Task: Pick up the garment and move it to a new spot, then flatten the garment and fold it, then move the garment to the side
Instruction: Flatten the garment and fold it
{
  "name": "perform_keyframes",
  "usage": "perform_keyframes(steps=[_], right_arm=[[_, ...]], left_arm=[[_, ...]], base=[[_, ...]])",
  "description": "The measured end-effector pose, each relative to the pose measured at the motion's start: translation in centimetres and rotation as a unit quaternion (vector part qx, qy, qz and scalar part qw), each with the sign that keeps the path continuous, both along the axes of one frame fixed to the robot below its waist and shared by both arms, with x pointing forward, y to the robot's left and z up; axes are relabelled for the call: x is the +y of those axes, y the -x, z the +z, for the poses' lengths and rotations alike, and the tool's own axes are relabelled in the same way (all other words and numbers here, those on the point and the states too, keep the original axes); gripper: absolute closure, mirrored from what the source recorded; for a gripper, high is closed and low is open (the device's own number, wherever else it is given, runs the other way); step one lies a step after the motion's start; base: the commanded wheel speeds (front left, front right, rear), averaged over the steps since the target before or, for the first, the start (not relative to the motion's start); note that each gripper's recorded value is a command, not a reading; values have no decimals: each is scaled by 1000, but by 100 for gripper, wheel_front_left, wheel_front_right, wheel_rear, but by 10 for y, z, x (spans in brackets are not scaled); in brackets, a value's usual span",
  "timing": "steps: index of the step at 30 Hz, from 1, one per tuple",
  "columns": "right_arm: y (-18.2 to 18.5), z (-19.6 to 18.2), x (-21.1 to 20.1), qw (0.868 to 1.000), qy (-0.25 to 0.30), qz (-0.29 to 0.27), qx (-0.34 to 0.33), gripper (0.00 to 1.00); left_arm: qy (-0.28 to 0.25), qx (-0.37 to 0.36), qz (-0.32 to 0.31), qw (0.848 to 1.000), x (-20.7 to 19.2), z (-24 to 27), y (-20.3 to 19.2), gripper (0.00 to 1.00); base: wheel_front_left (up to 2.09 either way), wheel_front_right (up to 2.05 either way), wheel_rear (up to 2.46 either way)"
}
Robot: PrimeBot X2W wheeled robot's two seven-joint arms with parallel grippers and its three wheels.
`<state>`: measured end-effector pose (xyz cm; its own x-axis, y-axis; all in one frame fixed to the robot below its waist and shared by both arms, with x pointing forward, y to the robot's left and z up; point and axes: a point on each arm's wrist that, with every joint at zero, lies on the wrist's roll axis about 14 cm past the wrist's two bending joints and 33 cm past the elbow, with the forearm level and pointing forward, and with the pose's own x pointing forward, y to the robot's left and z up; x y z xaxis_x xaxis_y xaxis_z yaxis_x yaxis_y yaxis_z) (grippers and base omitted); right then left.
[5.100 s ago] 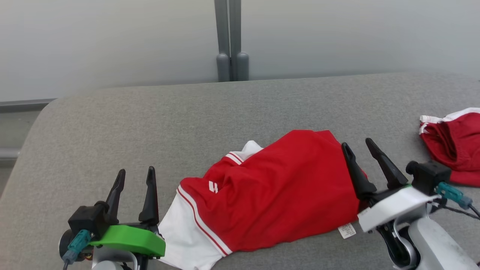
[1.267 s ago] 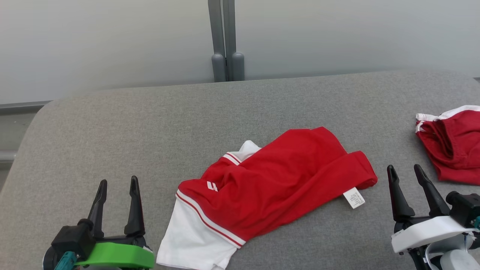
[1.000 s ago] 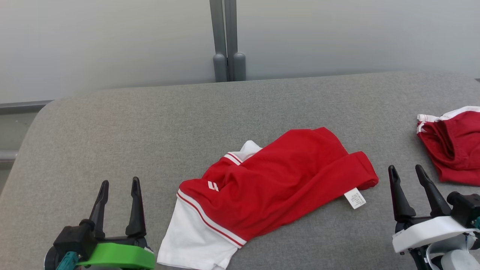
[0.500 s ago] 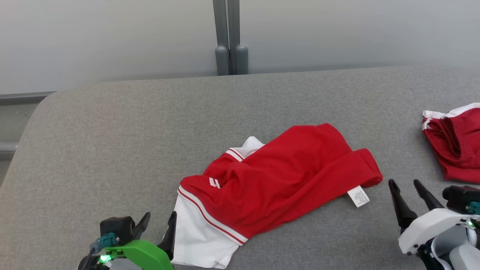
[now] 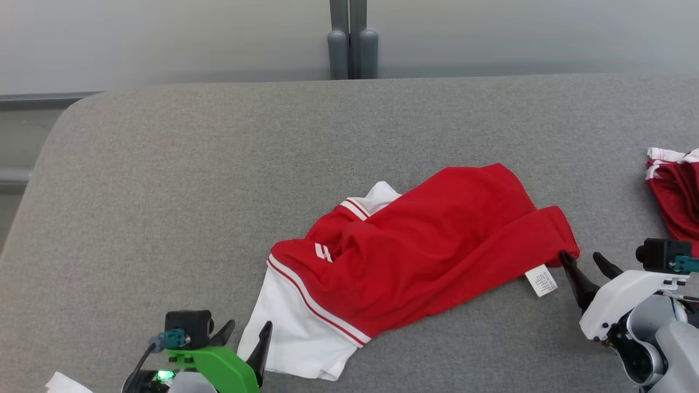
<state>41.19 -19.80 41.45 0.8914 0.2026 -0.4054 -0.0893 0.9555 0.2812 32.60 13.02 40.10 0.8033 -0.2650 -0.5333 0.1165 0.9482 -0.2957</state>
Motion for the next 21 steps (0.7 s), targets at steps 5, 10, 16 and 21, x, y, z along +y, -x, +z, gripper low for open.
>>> perform_keyframes(steps=[5, 10, 16, 21], right_arm=[[-6, -12, 9, 1000, -5, 14, 18, 0], [-11, -18, 14, 1000, -7, 21, 22, 0], [-13, -21, 17, 999, -9, 27, 25, 53], [-9, -24, 16, 999, -10, 27, 27, 69]], left_arm=[[-1, 24, -8, 1000, -1, -9, 4, 0], [5, 50, -18, 999, -5, -17, 8, 0], [0, 80, -14, 997, -2, -30, 13, 0], [-4, 94, -13, 995, 0, -36, 16, 0]], base=[[0, 0, 0], [0, 0, 0], [0, 0, 0], [0, 0, 0]])
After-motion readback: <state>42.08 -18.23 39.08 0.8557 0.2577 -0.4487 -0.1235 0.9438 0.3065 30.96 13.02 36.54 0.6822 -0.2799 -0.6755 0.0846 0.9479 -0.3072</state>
